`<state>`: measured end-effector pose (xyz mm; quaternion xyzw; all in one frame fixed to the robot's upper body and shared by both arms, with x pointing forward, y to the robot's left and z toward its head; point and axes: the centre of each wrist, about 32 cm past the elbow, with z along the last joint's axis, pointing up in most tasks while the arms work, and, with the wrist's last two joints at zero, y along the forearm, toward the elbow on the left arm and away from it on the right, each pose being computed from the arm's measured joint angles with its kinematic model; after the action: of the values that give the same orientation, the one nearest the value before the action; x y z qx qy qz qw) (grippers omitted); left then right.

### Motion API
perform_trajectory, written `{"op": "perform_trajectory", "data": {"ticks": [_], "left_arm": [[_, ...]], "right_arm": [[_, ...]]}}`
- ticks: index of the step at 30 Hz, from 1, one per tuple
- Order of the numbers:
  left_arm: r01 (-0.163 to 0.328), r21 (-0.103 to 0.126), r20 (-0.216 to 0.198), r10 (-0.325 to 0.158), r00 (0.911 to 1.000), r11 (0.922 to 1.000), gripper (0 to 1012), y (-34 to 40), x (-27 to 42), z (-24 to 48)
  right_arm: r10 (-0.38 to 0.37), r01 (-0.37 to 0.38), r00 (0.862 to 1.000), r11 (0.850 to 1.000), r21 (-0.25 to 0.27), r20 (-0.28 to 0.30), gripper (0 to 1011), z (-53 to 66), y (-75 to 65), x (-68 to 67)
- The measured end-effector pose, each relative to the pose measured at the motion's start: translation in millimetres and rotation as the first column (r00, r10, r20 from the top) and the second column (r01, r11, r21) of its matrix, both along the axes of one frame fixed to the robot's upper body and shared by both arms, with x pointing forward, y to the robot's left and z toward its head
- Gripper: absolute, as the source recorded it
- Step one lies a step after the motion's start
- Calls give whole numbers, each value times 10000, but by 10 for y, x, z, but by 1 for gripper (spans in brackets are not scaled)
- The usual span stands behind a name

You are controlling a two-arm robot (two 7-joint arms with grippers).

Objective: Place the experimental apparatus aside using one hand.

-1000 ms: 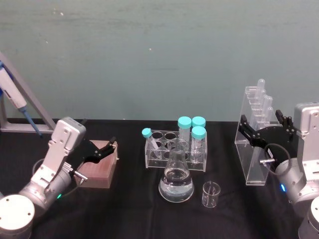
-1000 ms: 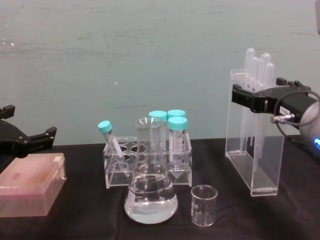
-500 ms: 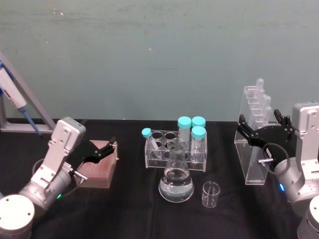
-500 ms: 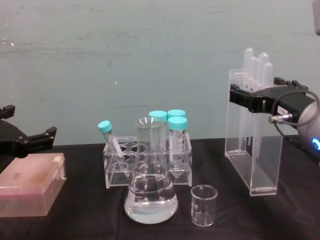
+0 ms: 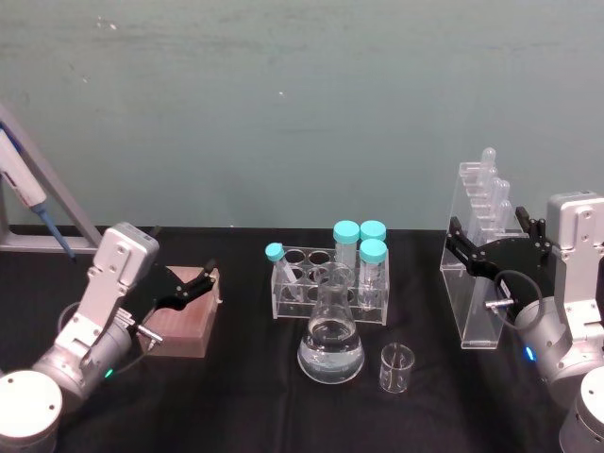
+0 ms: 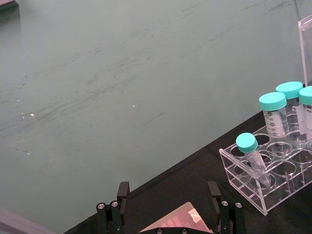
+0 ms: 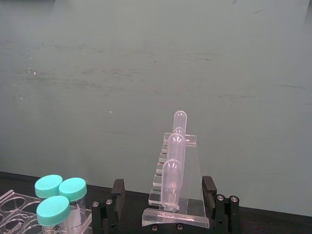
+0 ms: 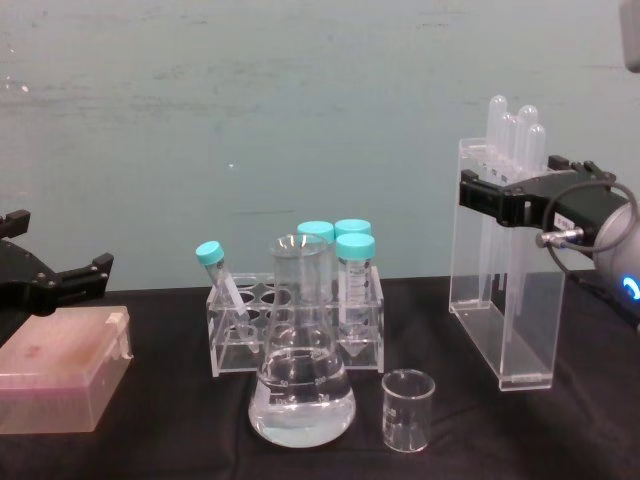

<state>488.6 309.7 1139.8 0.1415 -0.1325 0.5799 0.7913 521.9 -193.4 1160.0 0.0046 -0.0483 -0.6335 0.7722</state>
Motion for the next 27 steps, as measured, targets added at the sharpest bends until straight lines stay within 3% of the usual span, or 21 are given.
{"op": "perform_trajectory", "data": {"ticks": [27], "left_arm": [[0, 0, 0, 0, 10000, 10000, 1000, 0, 0, 0]], "right_arm": [[-7, 7, 10000, 10000, 6, 18, 1003, 1, -1, -3]]}}
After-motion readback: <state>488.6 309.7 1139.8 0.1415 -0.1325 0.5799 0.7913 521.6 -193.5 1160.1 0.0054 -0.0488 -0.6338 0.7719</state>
